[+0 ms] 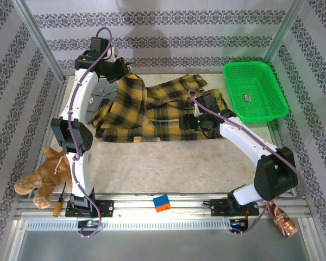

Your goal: Fold and stack the long sleeve shirts

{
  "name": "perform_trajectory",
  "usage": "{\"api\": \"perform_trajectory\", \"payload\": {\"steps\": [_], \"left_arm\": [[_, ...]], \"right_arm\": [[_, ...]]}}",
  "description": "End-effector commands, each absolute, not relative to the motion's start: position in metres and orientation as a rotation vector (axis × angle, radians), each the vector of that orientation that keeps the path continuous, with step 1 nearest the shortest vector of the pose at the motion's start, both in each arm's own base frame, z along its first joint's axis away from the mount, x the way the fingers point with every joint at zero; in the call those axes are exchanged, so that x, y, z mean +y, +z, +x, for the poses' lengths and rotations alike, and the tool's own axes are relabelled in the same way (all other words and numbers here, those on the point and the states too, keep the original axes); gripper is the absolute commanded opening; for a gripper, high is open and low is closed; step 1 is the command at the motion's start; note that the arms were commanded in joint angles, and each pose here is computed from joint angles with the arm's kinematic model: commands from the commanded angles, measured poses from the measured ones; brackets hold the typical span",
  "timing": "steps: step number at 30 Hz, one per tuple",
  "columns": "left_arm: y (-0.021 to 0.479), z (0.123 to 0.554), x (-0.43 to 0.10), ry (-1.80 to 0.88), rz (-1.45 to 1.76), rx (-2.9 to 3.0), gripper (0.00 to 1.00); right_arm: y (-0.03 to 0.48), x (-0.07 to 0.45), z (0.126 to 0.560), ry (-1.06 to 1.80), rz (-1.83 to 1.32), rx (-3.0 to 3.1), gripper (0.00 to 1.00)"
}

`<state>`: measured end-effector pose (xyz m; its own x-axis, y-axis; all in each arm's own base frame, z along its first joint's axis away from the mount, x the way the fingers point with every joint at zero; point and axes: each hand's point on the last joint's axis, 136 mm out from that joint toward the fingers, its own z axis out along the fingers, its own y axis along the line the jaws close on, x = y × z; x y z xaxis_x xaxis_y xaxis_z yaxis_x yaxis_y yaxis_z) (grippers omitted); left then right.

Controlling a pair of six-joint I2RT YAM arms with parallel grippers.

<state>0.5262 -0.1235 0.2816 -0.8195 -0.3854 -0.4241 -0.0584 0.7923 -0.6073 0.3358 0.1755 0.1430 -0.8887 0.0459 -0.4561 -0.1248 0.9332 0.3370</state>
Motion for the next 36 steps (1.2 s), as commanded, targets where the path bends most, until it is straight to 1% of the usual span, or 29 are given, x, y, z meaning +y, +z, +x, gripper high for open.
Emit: {"api": "perform_trajectory", "payload": {"steps": [1, 3, 7, 13, 17, 23, 26, 28, 30, 33, 34, 36], "left_arm": [[0.298, 0.501, -0.136, -0.925, -0.325, 2.451, 0.0], [0.292, 0.484, -0.146, -1.022, -0.364, 2.471, 0.0], [0.265, 0.434, -0.151, -1.138, -0.465, 2.526, 0.0], [0.219, 0.348, -0.152, -1.197, -0.633, 2.652, 0.0], [0.222, 0.309, -0.162, -1.227, -0.65, 2.701, 0.0], [0.239, 0.268, -0.156, -1.185, -0.705, 2.723, 0.0], [0.234, 0.256, -0.157, -1.145, -0.718, 2.737, 0.0], [0.227, 0.258, -0.16, -1.118, -0.72, 2.724, 0.0], [0.219, 0.267, -0.173, -1.127, -0.696, 2.693, 0.0], [0.193, 0.275, -0.201, -1.133, -0.669, 2.713, 0.0], [0.182, 0.274, -0.211, -1.147, -0.666, 2.733, 0.02], [0.163, 0.268, -0.225, -1.149, -0.661, 2.766, 0.1]], "right_arm": [[0.146, 0.169, 0.341, 0.477, -0.02, 2.604, 0.79], [0.146, 0.169, 0.341, 0.475, -0.023, 2.604, 0.79], [0.145, 0.168, 0.341, 0.479, -0.023, 2.608, 0.79], [0.138, 0.17, 0.337, 0.503, -0.04, 2.625, 0.79], [0.132, 0.174, 0.337, 0.53, -0.057, 2.642, 0.79], [0.125, 0.176, 0.336, 0.551, -0.074, 2.649, 0.79], [0.121, 0.177, 0.335, 0.566, -0.078, 2.655, 0.78], [0.118, 0.178, 0.335, 0.576, -0.081, 2.655, 0.78], [0.116, 0.178, 0.335, 0.577, -0.08, 2.657, 0.78], [0.115, 0.176, 0.335, 0.576, -0.072, 2.658, 0.78], [0.115, 0.176, 0.335, 0.578, -0.069, 2.659, 0.78], [0.116, 0.174, 0.334, 0.577, -0.068, 2.66, 0.78]]}}
